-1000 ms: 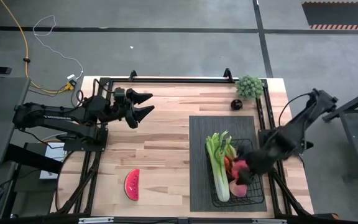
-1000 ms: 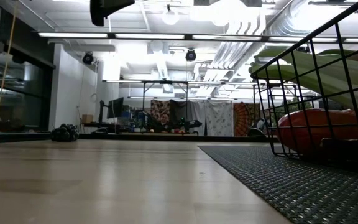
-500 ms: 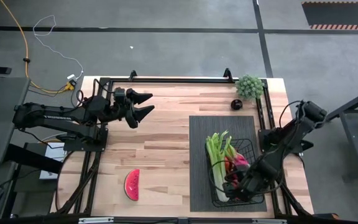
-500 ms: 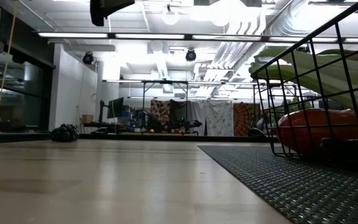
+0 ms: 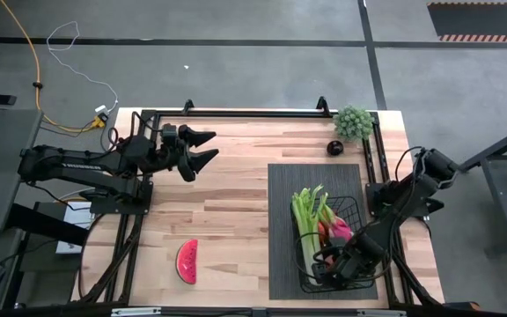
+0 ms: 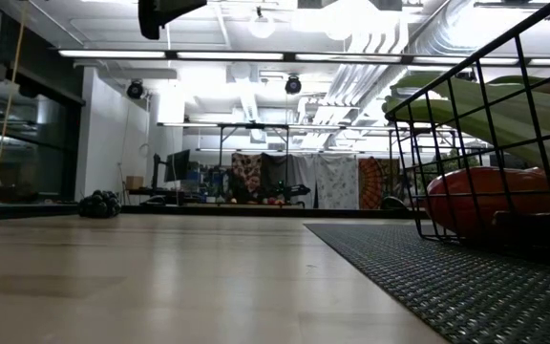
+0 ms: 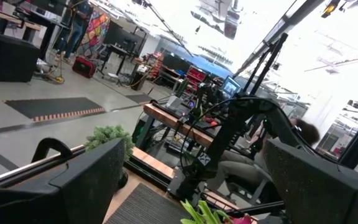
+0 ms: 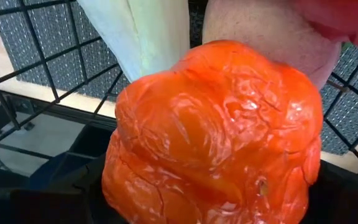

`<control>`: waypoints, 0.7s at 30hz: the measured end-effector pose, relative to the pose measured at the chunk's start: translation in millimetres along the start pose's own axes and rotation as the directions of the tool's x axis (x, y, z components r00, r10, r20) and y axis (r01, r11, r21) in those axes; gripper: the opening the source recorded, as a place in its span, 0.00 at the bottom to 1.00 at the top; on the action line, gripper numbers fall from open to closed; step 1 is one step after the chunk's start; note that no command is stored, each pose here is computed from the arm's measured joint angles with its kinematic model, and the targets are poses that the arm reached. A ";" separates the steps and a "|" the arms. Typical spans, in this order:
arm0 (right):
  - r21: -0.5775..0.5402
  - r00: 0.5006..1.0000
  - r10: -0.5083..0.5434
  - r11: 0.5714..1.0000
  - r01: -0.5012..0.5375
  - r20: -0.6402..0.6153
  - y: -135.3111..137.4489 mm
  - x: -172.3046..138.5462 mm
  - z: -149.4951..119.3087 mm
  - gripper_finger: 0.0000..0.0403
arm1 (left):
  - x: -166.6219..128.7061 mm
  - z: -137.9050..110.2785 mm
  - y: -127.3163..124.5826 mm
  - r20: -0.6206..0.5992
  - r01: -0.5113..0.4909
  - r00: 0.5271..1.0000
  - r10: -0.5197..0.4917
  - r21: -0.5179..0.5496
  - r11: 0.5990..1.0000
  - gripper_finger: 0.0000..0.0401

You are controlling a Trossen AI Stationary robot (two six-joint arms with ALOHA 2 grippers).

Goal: Build produce basket
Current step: Put the squash into the black wire basket

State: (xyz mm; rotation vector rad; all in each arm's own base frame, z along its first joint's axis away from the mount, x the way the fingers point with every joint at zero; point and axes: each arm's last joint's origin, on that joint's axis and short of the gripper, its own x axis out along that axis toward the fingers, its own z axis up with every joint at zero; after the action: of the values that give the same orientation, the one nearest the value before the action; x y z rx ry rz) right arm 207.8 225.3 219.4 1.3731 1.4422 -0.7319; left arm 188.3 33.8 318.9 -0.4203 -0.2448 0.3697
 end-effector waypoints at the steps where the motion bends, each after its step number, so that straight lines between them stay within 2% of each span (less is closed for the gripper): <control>1: 0.000 1.000 0.000 1.000 0.000 0.000 0.0 0.0 0.0 0.78 | 0.0 0.0 0.0 0.000 0.000 1.000 0.000 0.000 1.000 0.93; 11: 0.019 1.000 0.004 1.000 -0.004 0.004 2.3 -0.7 3.4 0.79 | 0.0 0.0 0.0 0.000 0.000 1.000 0.000 0.000 1.000 0.93; 18: -0.014 1.000 -0.005 1.000 0.005 -0.002 5.0 -2.8 7.1 0.97 | 0.0 0.1 0.2 0.002 -0.004 1.000 0.004 0.001 1.000 0.93; 21: -0.048 1.000 -0.014 0.999 0.013 -0.012 7.9 -7.8 8.2 0.97 | 0.4 0.8 1.7 0.006 -0.011 1.000 0.011 0.002 1.000 0.93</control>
State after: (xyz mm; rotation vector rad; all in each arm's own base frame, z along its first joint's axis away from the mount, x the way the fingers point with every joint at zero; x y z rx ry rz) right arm 216.6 216.3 225.3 1.3345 1.4708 -0.6943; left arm 187.9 35.7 318.9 -0.4187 -0.2474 0.3824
